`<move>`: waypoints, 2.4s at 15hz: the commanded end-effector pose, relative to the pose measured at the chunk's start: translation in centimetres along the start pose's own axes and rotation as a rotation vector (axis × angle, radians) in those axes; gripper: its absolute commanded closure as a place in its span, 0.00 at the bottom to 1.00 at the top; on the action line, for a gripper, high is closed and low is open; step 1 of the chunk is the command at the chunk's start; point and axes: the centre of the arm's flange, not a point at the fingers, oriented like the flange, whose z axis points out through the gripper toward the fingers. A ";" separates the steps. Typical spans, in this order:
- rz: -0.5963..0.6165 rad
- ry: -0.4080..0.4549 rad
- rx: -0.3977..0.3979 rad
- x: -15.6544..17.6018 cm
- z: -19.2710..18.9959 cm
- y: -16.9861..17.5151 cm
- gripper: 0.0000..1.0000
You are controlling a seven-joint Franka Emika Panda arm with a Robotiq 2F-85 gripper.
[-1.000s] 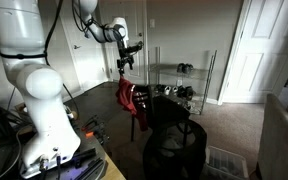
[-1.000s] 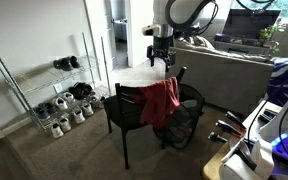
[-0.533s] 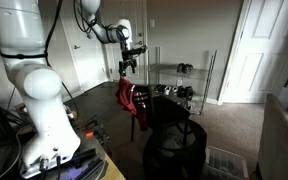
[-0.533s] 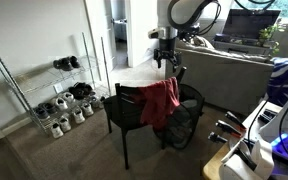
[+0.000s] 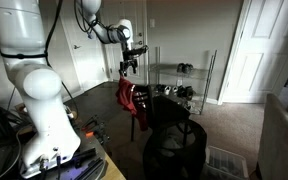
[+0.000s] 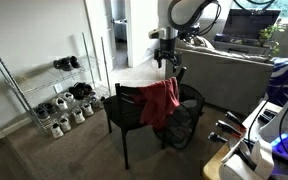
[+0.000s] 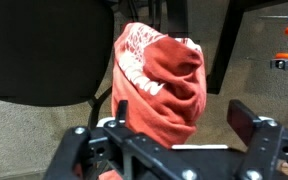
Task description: Put the red clothing in the black laundry bag.
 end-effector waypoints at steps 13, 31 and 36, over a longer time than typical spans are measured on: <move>-0.120 0.108 0.144 3.1 7.1 -0.3 0.00; -0.107 0.129 -0.073 3.7 5.2 -7.3 0.10; -0.146 0.118 -0.120 4.4 4.7 -7.3 0.52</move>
